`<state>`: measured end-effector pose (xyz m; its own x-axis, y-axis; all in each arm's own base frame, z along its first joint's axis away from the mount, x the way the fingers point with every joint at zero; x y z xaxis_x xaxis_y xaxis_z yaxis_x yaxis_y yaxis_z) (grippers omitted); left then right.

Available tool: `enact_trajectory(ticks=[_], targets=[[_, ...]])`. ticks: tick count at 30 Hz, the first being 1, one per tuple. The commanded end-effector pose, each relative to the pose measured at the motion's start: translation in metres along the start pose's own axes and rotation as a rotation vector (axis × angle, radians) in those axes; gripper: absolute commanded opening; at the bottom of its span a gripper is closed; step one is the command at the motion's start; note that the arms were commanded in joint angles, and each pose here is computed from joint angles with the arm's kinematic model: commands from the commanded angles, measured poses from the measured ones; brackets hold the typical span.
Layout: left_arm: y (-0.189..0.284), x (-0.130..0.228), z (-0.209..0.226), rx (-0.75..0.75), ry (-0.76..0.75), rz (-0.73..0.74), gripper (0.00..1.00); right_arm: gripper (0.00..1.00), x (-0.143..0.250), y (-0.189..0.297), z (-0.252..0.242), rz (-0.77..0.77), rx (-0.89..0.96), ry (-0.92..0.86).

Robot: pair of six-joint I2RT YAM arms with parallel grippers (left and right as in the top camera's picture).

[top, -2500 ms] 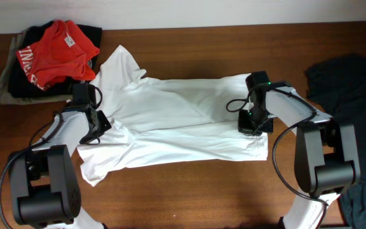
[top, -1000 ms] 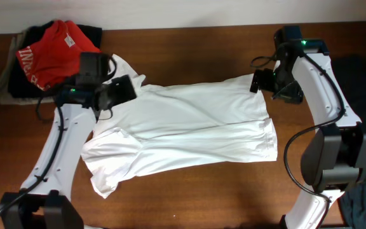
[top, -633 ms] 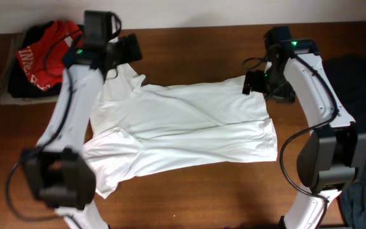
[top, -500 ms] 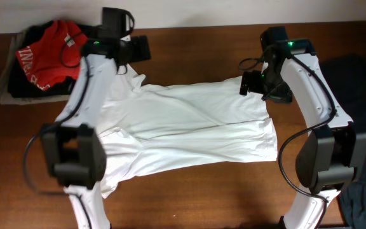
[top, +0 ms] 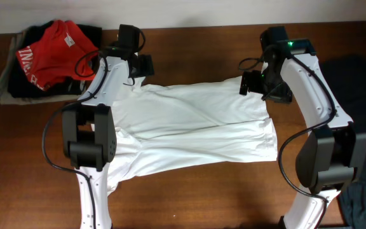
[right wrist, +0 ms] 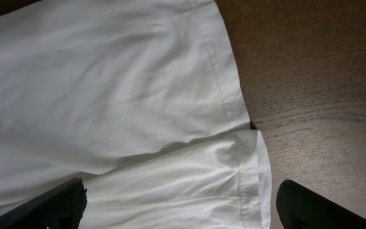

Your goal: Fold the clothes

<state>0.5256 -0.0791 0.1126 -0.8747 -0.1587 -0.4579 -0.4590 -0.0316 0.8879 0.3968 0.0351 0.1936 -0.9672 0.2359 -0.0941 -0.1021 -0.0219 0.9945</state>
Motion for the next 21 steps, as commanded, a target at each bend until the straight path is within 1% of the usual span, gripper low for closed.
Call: enact_trajectory(ticks=[1, 2, 9, 14, 18, 21], targets=[[-0.001, -0.006, 0.004, -0.066, 0.006, -0.031, 0.89, 0.99, 0.001, 0.003, 0.003, -0.007, -0.005, 0.002], [-0.003, -0.005, 0.004, -0.067, 0.006, -0.028, 0.85, 0.99, 0.001, 0.003, 0.003, -0.007, -0.005, 0.002], [-0.027, 0.011, 0.006, -0.086, -0.005, 0.036, 0.84, 0.99, 0.002, 0.003, 0.002, -0.005, -0.004, 0.002], [-0.027, 0.010, 0.006, -0.085, -0.004, 0.032, 0.83, 0.99, 0.001, 0.002, 0.003, -0.008, -0.006, 0.002], [-0.029, 0.012, 0.006, -0.088, -0.005, 0.040, 0.69, 0.99, 0.001, 0.002, 0.002, -0.008, -0.005, 0.002], [-0.029, 0.012, 0.006, -0.088, -0.005, 0.039, 0.64, 0.99, 0.000, 0.002, 0.003, -0.014, -0.007, 0.001]])
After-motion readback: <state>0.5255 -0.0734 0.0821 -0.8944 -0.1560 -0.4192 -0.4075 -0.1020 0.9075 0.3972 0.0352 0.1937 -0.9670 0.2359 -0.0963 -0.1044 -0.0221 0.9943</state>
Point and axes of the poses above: each gripper's point midway between its finger pads, its own y axis back along the fingers, its own z axis along the line the jaws close on, x = y × z, the point moved 8 cm from there along y, back along the fingers, and after that the axes turned 1 degree about y, right-handed, at the moved point
